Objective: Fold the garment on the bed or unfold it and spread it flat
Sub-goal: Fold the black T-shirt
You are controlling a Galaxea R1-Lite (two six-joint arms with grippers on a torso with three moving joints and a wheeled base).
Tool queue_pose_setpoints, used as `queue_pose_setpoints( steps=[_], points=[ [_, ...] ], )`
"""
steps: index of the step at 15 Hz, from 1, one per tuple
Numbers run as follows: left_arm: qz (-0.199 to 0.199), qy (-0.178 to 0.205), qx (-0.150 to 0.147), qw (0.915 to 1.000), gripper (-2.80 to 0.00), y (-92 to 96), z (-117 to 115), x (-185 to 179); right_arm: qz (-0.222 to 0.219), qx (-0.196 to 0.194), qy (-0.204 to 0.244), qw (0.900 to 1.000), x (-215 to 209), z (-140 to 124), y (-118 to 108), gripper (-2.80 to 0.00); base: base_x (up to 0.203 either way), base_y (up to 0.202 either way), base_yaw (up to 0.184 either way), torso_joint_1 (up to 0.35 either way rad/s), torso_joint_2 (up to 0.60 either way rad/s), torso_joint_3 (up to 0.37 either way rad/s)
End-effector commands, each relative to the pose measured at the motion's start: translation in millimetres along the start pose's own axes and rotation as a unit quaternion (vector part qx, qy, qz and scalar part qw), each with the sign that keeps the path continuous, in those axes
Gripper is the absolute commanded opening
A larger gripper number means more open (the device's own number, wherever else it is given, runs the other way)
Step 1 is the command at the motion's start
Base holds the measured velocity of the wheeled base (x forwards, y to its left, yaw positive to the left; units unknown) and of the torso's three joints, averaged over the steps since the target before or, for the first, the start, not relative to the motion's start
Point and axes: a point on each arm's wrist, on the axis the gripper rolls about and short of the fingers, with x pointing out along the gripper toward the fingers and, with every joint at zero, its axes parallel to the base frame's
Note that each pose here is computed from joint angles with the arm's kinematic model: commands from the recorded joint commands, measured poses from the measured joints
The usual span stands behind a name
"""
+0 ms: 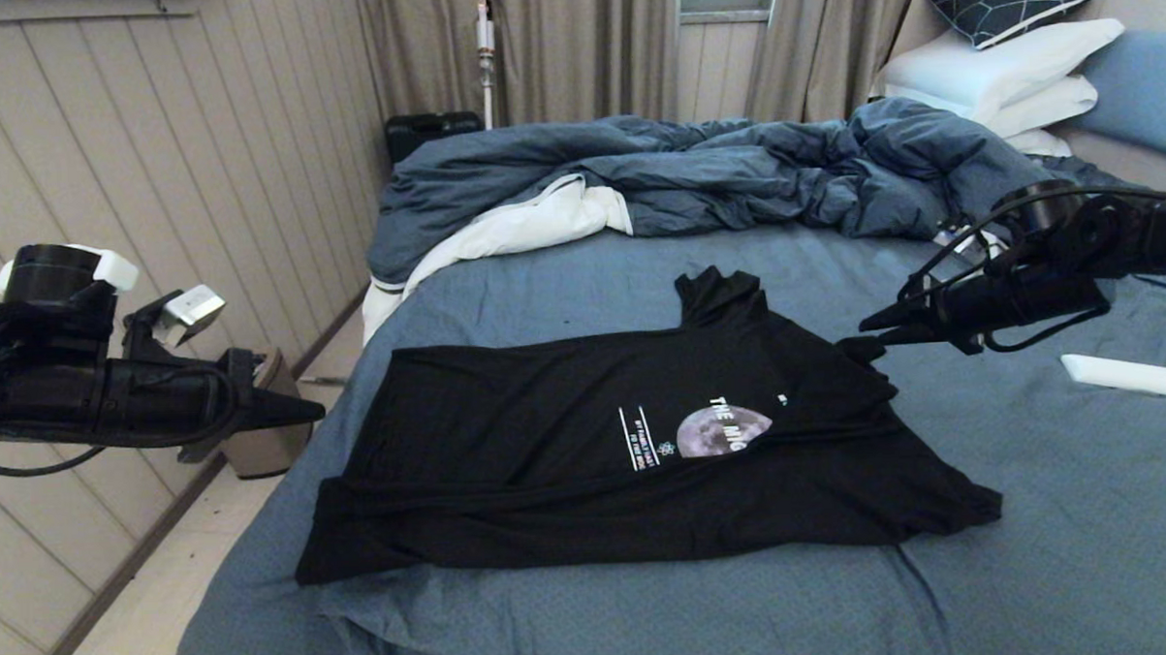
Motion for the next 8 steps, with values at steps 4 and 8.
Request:
queue_pose_setpoints(
  steps=[4, 8],
  points=[
    [-0.004, 0.002, -0.002, 1.0, -2.8, -0.2, -1.2, -0.8, 0.01, -0.01, 0.0, 1.0, -6.3, -0.5, 16.6, 0.0, 0.0, 0.0, 0.0, 0.0, 0.0, 0.0],
    [-0.004, 0.006, -0.004, 1.0, -2.8, 0.0, -4.7, -0.8, -0.001, 0.014, 0.03, 0.999, -18.5, -15.6, 18.4, -2.8, 0.0, 0.0, 0.0, 0.0, 0.0, 0.0]
  ],
)
